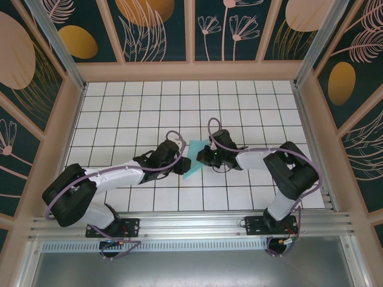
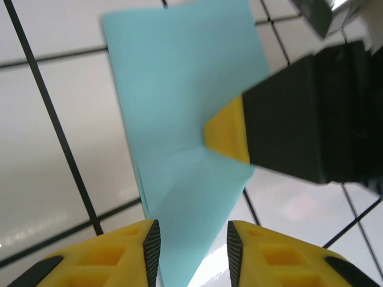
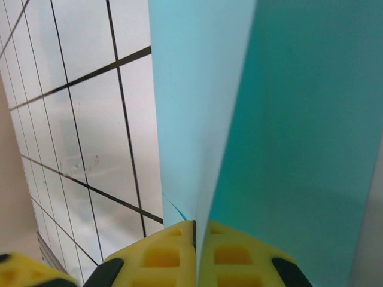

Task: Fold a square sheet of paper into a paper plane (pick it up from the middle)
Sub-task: Third fold the triangle at the center of the table.

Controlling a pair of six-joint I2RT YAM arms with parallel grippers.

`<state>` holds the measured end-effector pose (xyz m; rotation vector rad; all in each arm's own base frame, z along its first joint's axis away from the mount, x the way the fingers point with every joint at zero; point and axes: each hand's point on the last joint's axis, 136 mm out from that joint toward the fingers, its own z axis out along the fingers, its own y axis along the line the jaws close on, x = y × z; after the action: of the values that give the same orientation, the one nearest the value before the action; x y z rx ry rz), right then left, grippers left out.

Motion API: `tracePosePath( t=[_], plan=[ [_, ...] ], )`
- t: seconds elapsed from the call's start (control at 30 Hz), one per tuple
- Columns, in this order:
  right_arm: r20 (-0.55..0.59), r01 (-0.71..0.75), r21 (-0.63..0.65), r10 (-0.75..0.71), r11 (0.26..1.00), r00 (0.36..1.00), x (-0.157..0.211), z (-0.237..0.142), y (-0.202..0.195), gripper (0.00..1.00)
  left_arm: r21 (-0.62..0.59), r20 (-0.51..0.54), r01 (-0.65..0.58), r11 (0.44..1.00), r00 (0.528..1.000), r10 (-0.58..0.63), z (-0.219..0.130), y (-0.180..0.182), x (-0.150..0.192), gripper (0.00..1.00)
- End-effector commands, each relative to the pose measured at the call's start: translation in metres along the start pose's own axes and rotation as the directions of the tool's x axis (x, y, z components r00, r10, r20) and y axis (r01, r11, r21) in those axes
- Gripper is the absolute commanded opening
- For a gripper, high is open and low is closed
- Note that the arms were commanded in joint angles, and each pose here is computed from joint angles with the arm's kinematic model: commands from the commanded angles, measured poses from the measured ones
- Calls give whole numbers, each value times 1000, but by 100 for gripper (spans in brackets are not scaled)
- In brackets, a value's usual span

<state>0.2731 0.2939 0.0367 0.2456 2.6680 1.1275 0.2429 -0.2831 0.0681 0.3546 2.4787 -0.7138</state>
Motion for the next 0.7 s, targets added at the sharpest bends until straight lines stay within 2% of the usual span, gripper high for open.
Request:
tracePosePath(
  t=[0.0,0.13,0.3,0.67],
  plan=[
    [109,-113,6,112,994,988,-8,-5,4,5,59,8,-54,997,999,54,-4,-11,6,39],
    [122,-129,16,127,991,984,-6,-6,5,6,24,-14,-83,996,996,83,-1,-2,22,41],
    [122,-125,21,122,992,985,-7,-7,7,6,14,-50,-145,989,988,146,9,-10,34,42],
    [116,-117,30,112,993,987,-7,-7,9,6,-148,-4,-160,976,987,161,21,6,19,39]
  ],
)
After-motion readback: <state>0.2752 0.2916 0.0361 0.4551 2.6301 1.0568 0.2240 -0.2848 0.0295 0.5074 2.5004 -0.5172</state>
